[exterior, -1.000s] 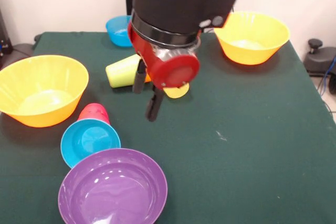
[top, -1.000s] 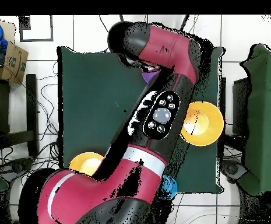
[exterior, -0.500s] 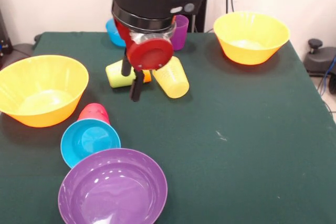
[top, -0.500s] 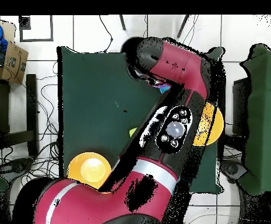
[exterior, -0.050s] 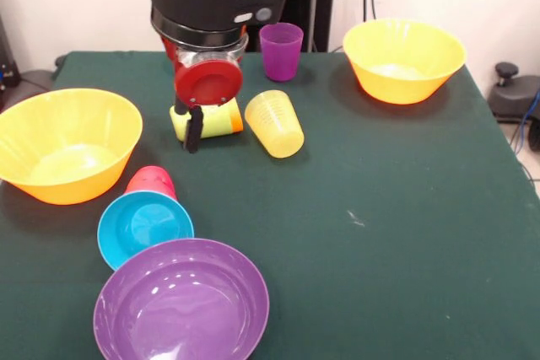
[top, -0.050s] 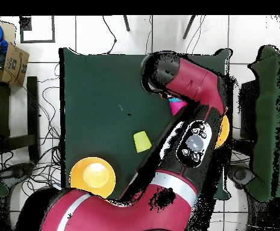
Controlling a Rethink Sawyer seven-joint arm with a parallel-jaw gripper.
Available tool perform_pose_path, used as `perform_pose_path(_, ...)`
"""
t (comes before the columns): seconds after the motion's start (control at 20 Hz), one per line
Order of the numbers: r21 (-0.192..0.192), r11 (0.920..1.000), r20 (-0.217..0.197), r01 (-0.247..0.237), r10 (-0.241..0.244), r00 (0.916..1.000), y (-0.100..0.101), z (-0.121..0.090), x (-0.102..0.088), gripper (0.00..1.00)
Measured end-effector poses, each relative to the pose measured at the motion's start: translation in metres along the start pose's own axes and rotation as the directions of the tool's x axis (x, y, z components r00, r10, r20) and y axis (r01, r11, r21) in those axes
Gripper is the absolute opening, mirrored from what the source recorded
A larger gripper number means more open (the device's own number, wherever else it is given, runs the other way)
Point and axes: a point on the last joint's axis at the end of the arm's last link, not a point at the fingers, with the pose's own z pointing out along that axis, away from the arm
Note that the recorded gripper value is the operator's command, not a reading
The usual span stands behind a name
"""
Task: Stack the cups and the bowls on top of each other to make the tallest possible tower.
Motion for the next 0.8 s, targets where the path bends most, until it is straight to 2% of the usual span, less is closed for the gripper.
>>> perform_pose_path(0.45, 0.013, 0.9997, 0.013, 0.022, -0.022, 0.9997, -0.022, 0.034, -0.007, 1.00)
perform_pose_path(0.8, 0.032, 0.9983, 0.020, 0.049, -0.050, 0.9986, -0.032, 0.047, -0.012, 1.00)
